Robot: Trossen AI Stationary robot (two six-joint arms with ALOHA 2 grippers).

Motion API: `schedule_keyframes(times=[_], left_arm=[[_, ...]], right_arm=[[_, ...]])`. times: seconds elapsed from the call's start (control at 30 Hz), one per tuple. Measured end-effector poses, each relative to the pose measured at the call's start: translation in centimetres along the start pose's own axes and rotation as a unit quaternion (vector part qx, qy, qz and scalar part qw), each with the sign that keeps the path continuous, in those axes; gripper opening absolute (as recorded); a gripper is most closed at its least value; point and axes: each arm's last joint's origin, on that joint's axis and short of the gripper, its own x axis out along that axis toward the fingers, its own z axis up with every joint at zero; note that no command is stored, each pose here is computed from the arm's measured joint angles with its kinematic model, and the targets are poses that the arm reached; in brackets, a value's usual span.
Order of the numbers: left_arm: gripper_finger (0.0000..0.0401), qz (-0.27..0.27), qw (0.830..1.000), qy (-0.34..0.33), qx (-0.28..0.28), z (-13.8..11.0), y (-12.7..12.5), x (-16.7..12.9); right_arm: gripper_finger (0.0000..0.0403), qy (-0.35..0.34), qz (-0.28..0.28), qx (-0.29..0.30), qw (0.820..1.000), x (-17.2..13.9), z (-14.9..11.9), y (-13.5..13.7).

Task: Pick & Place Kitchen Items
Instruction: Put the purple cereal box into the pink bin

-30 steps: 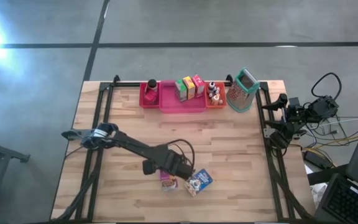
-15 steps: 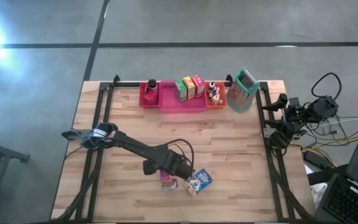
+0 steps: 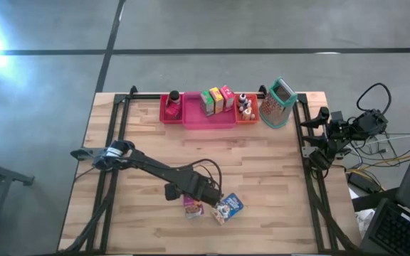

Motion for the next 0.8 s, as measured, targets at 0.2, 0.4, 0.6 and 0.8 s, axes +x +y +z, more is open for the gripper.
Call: schedule_keyframes(times=[0.2, 0.4, 0.6, 0.8], left_arm=[[0.0400, -0.003, 1.000, 0.001, 0.011, -0.1, 0.0, 0.5], [0.0400, -0.005, 1.000, 0.002, 0.022, -0.2, 0.2, 1.8], [0.0400, -0.010, 1.000, 0.005, 0.025, -0.3, 0.2, 2.2], [0.0400, -0.019, 1.000, 0.022, 0.009, -0.6, 0.2, 3.5]], right_arm=[[0.0256, 0.000, 0.000, 0.000, 1.000, 0.0, 0.0, 0.0], [0.0238, 0.000, 0.000, 0.000, 1.000, 0.0, 0.0, 0.0], [0.0224, 0.000, 0.000, 0.000, 1.000, 0.0, 0.0, 0.0], [0.0221, 0.000, 0.000, 0.000, 1.000, 0.0, 0.0, 0.0]])
